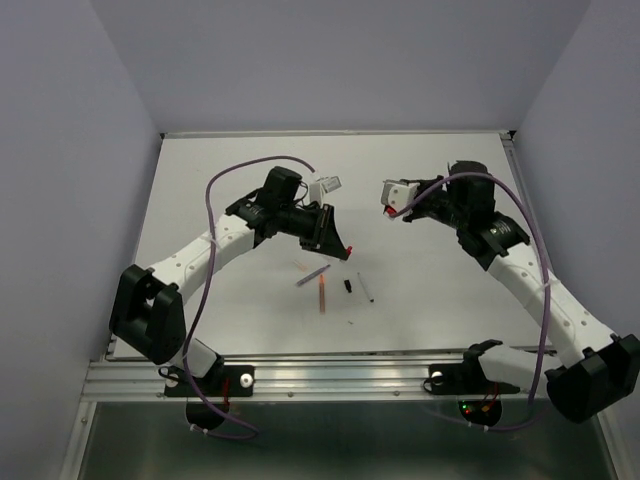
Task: Insert the pens into the pen caps
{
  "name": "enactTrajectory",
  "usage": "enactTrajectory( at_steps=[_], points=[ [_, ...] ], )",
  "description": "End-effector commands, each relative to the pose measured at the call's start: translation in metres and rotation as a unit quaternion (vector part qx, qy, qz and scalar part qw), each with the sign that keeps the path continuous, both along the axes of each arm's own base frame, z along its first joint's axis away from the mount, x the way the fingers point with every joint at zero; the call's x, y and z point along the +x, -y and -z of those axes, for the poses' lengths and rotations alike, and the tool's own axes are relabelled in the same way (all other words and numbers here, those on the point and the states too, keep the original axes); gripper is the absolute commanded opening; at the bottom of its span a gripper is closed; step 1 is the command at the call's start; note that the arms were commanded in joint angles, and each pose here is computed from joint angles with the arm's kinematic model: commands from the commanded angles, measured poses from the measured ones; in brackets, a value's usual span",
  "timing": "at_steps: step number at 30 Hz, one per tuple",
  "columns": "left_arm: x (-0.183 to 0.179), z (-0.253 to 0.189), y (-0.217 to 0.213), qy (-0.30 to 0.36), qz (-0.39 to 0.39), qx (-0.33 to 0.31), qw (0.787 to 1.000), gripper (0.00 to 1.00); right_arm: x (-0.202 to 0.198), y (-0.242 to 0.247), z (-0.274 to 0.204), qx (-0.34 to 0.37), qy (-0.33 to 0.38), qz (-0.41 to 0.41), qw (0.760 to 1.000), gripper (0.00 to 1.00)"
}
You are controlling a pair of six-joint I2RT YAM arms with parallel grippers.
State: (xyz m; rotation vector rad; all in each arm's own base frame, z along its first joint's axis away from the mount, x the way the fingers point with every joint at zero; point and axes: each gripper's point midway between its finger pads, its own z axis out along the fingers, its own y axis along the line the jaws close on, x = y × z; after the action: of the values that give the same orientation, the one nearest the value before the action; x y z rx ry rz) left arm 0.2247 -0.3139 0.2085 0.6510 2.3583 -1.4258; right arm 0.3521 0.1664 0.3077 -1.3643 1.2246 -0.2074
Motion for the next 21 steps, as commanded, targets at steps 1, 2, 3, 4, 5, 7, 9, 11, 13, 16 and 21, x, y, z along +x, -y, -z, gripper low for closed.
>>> enactTrajectory(
  at_steps=[1,2,3,4,5,7,9,11,13,16,21],
  points=[
    [-0.032,-0.039,-0.006,0.002,0.060,-0.054,0.997,0.00,-0.026,-0.019,0.028,-0.160,-0.007,-0.160,0.974,0.01],
    [-0.032,-0.034,-0.006,-0.009,0.059,-0.046,0.997,0.00,-0.029,-0.018,0.032,-0.171,-0.014,-0.166,0.971,0.01],
    [-0.034,-0.031,-0.007,-0.022,0.061,-0.041,0.997,0.00,-0.035,-0.016,0.041,-0.184,-0.032,-0.176,0.967,0.01],
    [-0.035,-0.030,-0.006,-0.028,0.067,-0.043,0.996,0.00,-0.042,-0.023,0.045,-0.206,-0.021,-0.205,0.956,0.01],
    [-0.037,-0.026,-0.005,-0.049,0.067,-0.043,0.996,0.00,-0.048,-0.027,0.050,-0.220,-0.021,-0.226,0.949,0.01],
    [-0.045,-0.029,-0.003,-0.063,0.090,-0.070,0.991,0.00,-0.063,-0.035,0.064,-0.242,-0.027,-0.257,0.935,0.01],
    [-0.049,-0.026,-0.003,-0.082,0.097,-0.077,0.989,0.00,-0.077,-0.048,0.078,-0.258,-0.023,-0.279,0.925,0.01],
    [-0.049,-0.021,-0.002,-0.095,0.097,-0.076,0.988,0.00,-0.087,-0.055,0.093,-0.282,-0.020,-0.295,0.913,0.01],
    [-0.047,-0.017,0.000,-0.107,0.097,-0.075,0.987,0.00,-0.092,-0.062,0.095,-0.270,-0.021,-0.308,0.912,0.01],
    [-0.046,-0.006,0.003,-0.129,0.092,-0.063,0.985,0.00,-0.096,-0.069,0.092,-0.257,-0.017,-0.317,0.913,0.01],
    [-0.046,0.005,0.002,-0.146,0.083,-0.041,0.985,0.00,-0.091,-0.071,0.093,-0.271,-0.006,-0.304,0.913,0.01]
  ],
)
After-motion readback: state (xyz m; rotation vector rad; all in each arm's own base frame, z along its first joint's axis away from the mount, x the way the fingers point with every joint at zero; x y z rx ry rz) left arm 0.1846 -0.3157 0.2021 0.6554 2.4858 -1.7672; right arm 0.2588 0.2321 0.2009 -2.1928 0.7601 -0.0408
